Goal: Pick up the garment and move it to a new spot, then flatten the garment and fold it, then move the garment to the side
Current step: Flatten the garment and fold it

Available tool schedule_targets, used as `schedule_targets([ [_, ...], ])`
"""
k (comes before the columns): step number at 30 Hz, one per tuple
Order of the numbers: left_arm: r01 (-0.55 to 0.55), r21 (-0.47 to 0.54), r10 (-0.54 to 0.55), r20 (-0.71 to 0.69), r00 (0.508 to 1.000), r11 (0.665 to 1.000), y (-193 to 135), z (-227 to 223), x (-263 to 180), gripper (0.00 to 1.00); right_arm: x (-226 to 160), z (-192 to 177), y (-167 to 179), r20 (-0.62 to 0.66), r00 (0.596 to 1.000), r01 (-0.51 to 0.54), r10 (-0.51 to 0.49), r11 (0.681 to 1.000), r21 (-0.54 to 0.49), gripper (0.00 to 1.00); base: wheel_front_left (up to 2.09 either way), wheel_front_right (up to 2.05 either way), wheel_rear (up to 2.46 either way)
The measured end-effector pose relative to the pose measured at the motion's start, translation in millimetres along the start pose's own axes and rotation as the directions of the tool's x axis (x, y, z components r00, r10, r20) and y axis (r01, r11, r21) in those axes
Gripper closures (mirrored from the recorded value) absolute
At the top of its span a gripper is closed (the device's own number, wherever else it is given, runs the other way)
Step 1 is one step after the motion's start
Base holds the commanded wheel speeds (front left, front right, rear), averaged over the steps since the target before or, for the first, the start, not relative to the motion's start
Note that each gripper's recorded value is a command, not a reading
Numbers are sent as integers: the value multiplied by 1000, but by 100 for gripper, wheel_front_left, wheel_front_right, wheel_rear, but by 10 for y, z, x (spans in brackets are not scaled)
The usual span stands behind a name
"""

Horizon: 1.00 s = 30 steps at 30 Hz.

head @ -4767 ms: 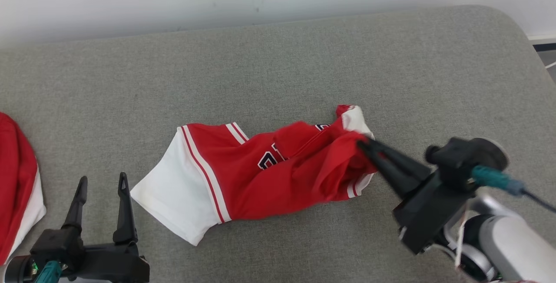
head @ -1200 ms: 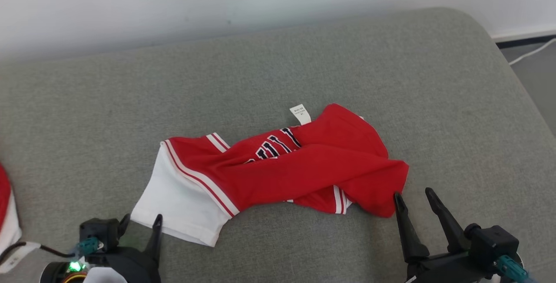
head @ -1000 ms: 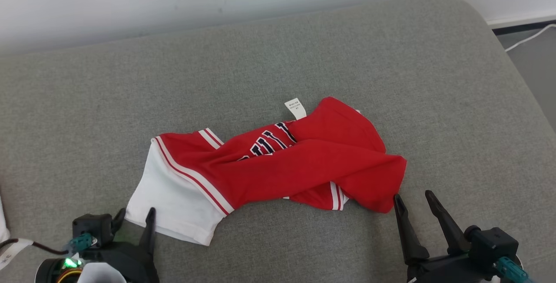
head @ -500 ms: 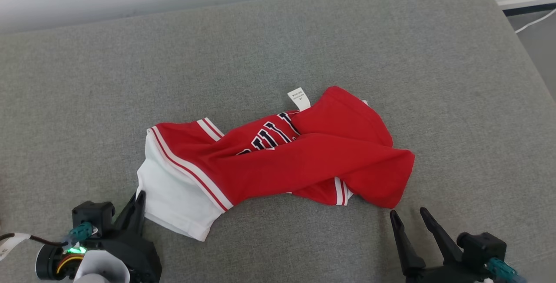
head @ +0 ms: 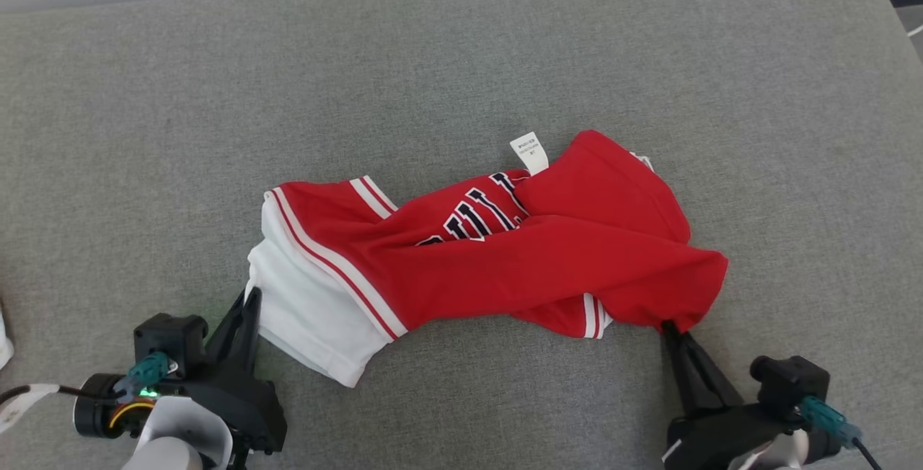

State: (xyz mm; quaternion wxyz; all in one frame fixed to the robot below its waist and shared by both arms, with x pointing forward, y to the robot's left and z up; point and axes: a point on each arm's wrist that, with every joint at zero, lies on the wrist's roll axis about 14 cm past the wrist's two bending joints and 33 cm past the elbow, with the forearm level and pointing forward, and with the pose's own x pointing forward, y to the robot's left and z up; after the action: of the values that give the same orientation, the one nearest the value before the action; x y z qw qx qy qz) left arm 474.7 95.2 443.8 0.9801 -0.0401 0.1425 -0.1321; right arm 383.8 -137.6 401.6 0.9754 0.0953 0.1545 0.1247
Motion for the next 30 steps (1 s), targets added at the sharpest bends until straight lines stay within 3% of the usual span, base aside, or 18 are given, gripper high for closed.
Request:
schedule_targets([
  [8,-6,17,2,201,980,1000,-19,622,-171,100,-156,508,146,175,982,-63,77,994,-84,100,0,0,0],
  [15,-12,57,-13,409,913,998,-60,1377,-458,100,-323,1305,260,388,910,-71,147,977,-203,100,0,0,0],
  [21,-28,87,-28,587,809,996,-117,2059,-759,100,-424,1982,314,539,820,-41,194,958,-283,100,0,0,0],
  [30,-45,146,-92,806,585,988,-323,2964,-1393,100,-686,2898,576,718,629,4,297,923,-385,100,0,0,0],
])
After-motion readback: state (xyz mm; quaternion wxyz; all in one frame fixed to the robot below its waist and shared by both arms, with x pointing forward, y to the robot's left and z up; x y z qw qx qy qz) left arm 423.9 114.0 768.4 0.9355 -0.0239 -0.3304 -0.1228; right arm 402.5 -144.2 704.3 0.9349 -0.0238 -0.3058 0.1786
